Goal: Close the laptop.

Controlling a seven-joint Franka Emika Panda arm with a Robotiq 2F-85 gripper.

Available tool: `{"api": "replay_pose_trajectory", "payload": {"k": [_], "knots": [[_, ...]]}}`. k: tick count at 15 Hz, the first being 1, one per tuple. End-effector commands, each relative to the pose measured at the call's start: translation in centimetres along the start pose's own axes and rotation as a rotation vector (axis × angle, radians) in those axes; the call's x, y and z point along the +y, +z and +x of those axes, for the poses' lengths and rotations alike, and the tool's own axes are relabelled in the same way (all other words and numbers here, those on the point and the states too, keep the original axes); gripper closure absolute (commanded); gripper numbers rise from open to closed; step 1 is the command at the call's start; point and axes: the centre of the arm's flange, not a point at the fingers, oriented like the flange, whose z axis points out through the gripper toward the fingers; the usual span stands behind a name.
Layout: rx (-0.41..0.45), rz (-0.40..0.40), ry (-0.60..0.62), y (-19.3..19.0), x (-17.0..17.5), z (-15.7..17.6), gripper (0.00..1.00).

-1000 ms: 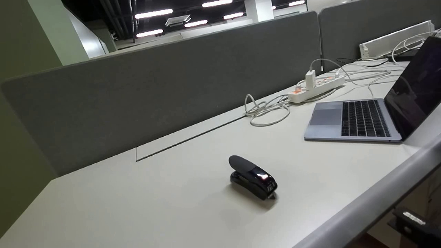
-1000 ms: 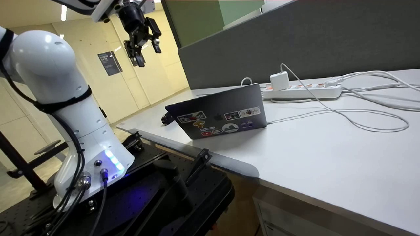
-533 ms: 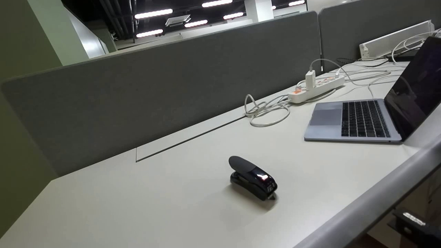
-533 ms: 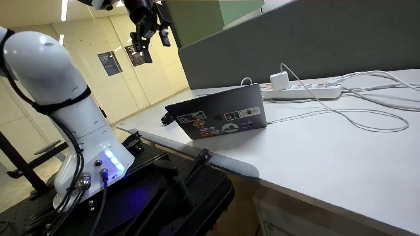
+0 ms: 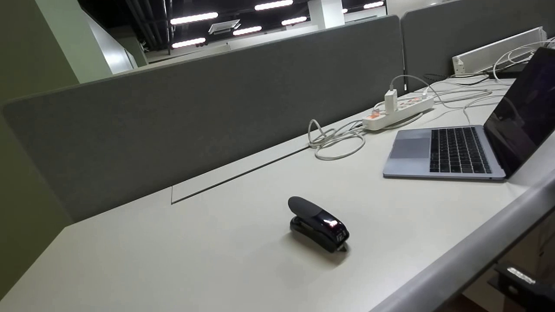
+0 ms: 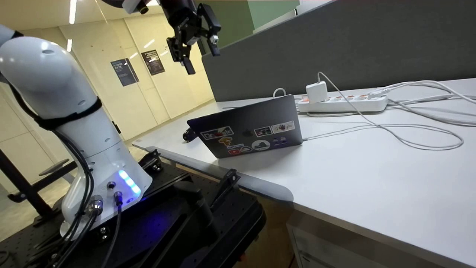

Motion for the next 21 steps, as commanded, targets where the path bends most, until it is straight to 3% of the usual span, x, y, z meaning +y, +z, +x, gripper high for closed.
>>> {"api": "replay_pose_trajectory", "payload": {"k": [1, 9, 16, 21], "knots": [[0.01, 0.001, -0.024, 0.0, -0.4, 0.2, 0.0], [-0.022, 0.016, -0.117, 3.7, 0.4, -1.0, 0.0], [0.0, 0.043, -0.179, 9.0, 1.8, 0.2, 0.0], [-0.043, 0.086, -0.218, 12.4, 1.6, 0.8, 0.0]]}}
